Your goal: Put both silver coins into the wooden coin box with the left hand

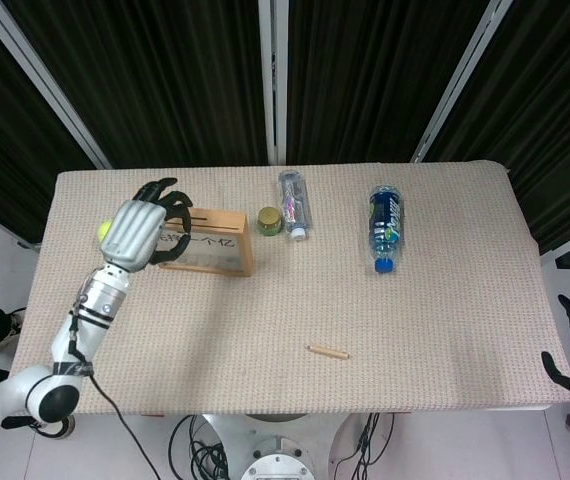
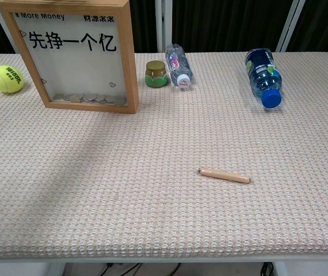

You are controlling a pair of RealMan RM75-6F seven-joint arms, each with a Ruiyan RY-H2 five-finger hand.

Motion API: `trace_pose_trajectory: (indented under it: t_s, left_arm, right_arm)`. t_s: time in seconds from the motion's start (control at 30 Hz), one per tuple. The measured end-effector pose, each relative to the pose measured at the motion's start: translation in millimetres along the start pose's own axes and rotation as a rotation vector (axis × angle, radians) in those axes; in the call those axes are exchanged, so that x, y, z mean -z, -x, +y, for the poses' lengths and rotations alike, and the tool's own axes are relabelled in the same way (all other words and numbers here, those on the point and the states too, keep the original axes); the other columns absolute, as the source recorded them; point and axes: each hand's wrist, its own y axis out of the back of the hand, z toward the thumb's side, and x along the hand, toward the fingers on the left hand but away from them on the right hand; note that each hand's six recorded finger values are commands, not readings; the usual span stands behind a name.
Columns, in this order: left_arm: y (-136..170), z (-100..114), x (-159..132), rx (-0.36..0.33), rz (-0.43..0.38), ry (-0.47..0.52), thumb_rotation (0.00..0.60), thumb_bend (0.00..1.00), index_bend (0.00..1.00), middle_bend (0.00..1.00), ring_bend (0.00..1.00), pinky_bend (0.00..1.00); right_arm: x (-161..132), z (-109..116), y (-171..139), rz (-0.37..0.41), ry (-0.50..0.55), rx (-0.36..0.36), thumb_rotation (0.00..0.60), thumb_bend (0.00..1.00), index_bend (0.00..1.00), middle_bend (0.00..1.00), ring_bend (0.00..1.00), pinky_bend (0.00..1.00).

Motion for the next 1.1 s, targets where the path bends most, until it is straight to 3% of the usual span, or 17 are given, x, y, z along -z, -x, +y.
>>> trace_pose_trajectory:
  t_s: [0.3, 0.5, 0.77, 1.1]
  left_arm:
    - [-32.1, 2.1, 3.8, 0.08, 0.134, 0.067, 0.6, 0.52, 0.69, 0.31, 0.1, 0.16]
    - [-52.5, 2.0, -4.1, 0.101, 0.166, 0.052, 0.6, 0.52, 0.69, 0.31, 0.1, 0.15]
    - [-54.4, -12.2, 2.0, 0.147, 0.196, -0.016, 0.6, 0.52, 0.7, 0.31, 0.1, 0.14]
    - [-52.5, -14.4, 4.5, 0.164, 0.223, -0.003, 0.6, 0.53, 0.7, 0.31, 0.1, 0.14]
  right_arm:
    - [4.9, -0.6, 2.1, -0.017, 0.0, -0.005, 0.6, 0.29, 0.0, 0.0, 0.0, 0.0]
    - [3.9, -3.9, 3.8, -0.01, 0.004, -0.014, 0.6, 0.29, 0.0, 0.0, 0.0, 0.0]
    - [9.5, -4.4, 3.1, -0.02, 0.011, -0.014, 0.6, 0.29, 0.0, 0.0, 0.0, 0.0]
    - [9.2, -4.5, 2.6, -0.015, 0.013, -0.012, 0.6, 0.29, 0.0, 0.0, 0.0, 0.0]
